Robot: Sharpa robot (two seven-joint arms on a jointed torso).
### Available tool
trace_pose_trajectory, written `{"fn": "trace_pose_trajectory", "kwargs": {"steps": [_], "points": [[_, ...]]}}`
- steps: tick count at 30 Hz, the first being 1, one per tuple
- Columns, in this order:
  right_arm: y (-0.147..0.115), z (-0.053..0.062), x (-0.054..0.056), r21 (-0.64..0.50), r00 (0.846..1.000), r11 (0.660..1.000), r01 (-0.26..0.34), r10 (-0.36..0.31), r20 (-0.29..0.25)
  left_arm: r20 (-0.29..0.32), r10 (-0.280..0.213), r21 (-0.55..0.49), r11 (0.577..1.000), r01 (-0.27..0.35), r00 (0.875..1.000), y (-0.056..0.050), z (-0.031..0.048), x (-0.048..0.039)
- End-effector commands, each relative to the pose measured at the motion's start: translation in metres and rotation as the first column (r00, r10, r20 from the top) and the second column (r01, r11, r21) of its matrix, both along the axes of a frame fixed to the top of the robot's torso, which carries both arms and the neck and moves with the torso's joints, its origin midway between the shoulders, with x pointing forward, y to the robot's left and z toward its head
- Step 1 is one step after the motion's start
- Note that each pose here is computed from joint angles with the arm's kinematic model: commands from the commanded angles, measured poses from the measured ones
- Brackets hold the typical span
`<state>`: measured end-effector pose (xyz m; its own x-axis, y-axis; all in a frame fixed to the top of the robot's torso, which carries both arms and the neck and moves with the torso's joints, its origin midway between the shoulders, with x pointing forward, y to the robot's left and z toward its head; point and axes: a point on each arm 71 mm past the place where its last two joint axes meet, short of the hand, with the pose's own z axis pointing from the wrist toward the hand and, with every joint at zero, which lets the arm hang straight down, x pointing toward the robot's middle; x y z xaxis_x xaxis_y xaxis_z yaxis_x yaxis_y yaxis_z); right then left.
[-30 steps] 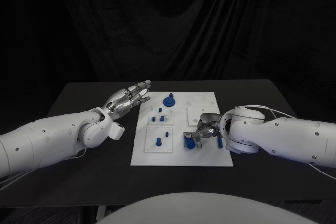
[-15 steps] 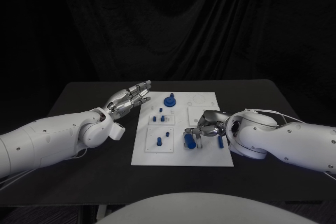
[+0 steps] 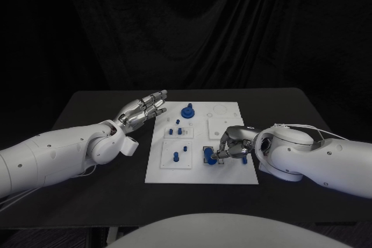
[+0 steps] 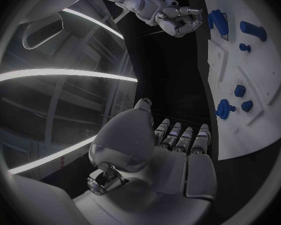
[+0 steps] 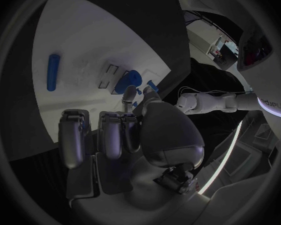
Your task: Assemble the parts on the task board
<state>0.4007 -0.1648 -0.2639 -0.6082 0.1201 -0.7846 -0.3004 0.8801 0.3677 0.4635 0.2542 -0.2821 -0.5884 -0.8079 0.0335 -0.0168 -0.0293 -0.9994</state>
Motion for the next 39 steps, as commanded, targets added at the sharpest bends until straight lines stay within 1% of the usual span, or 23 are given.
{"fn": "trace_pose_trajectory", "kwargs": {"steps": [1,13,21,39], "points": [[-0.001,-0.004,-0.001,-0.058,0.999,0.998,-0.038,0.037,-0.005,0.008,-0.015,-0.012,1.000,0.015,1.000,-0.001,0.0002,-0.0012],[-0.001,-0.007,0.003,-0.078,1.000,0.997,-0.028,0.028,-0.007,0.005,-0.016,-0.011,1.000,0.017,1.000,-0.001,-0.0005,-0.0014],[0.000,-0.009,0.007,-0.086,1.000,0.996,-0.023,0.022,-0.005,0.003,-0.019,-0.012,1.000,0.019,1.000,-0.002,-0.0011,-0.0016],[0.008,-0.014,0.010,-0.075,1.000,0.997,-0.016,0.016,0.007,0.000,-0.022,-0.014,1.000,0.022,1.000,-0.002,-0.0017,-0.0019]]}}
